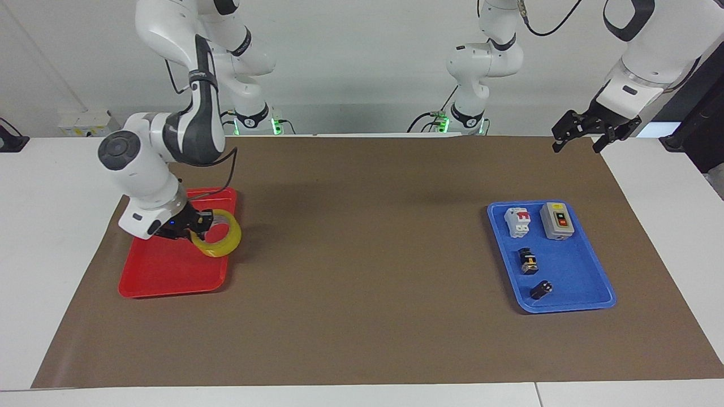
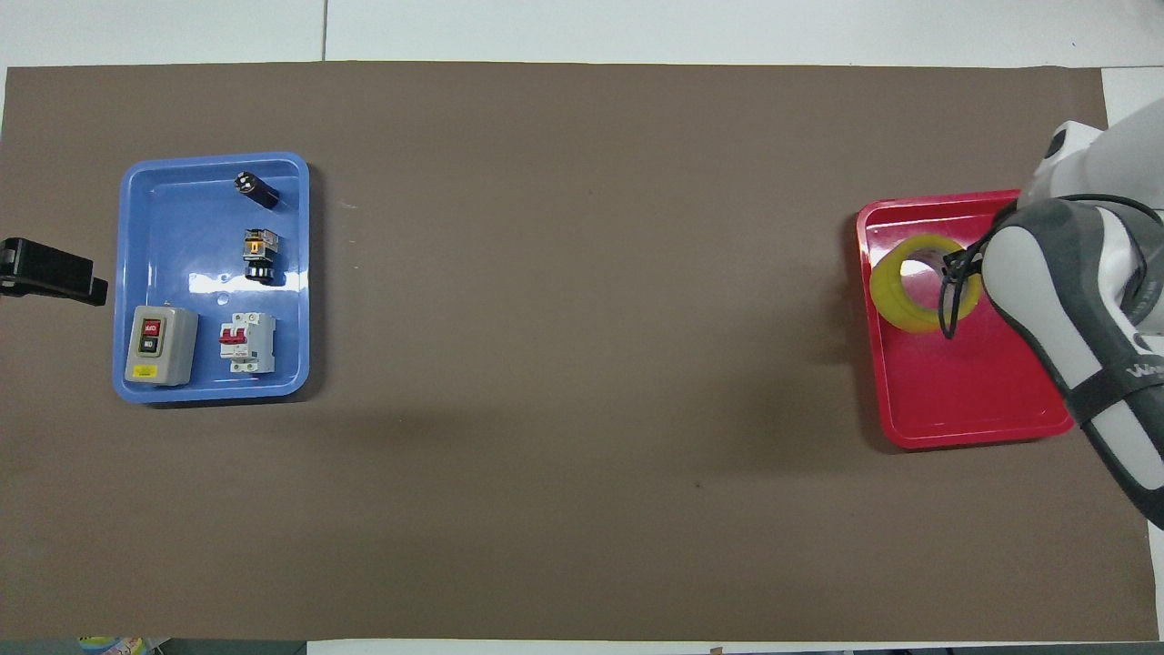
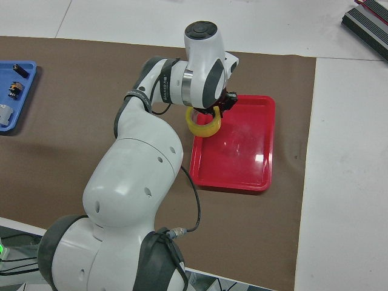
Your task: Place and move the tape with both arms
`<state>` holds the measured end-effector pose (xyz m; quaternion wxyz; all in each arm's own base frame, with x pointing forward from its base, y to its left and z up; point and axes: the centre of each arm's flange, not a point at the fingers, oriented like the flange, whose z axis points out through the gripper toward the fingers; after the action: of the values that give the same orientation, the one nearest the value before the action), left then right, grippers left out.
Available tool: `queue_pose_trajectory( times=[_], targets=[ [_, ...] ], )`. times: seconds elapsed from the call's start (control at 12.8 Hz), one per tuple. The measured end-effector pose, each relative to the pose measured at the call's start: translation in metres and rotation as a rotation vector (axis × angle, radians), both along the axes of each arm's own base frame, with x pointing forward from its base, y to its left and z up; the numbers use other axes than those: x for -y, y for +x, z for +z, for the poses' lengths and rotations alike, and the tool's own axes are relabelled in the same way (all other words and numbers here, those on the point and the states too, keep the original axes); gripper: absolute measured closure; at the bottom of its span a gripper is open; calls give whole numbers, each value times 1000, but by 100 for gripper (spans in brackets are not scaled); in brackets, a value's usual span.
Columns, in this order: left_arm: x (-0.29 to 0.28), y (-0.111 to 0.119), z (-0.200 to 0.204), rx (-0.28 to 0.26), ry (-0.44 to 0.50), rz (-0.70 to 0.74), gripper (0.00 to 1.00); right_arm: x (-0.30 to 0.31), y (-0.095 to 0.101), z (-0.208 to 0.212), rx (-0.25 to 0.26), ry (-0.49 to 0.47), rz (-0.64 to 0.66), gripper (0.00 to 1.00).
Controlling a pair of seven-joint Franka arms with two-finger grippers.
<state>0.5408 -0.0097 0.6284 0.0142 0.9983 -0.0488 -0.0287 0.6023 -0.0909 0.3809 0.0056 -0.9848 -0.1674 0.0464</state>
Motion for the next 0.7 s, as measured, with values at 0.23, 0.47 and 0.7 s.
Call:
queue_pose_trajectory(
  times=[0.23,0.47,0.7],
  targets=[
    [0,0,-1,-1,-1,-19,0,65,-25,-25,19,8,17,79],
    [0,0,-1,-2,-1,-22,0,66,-40,-49,49,2,16,79],
    [0,0,-1,-2,-1,-23,0,59,-45,-63,68,-2,15,79]
  ],
)
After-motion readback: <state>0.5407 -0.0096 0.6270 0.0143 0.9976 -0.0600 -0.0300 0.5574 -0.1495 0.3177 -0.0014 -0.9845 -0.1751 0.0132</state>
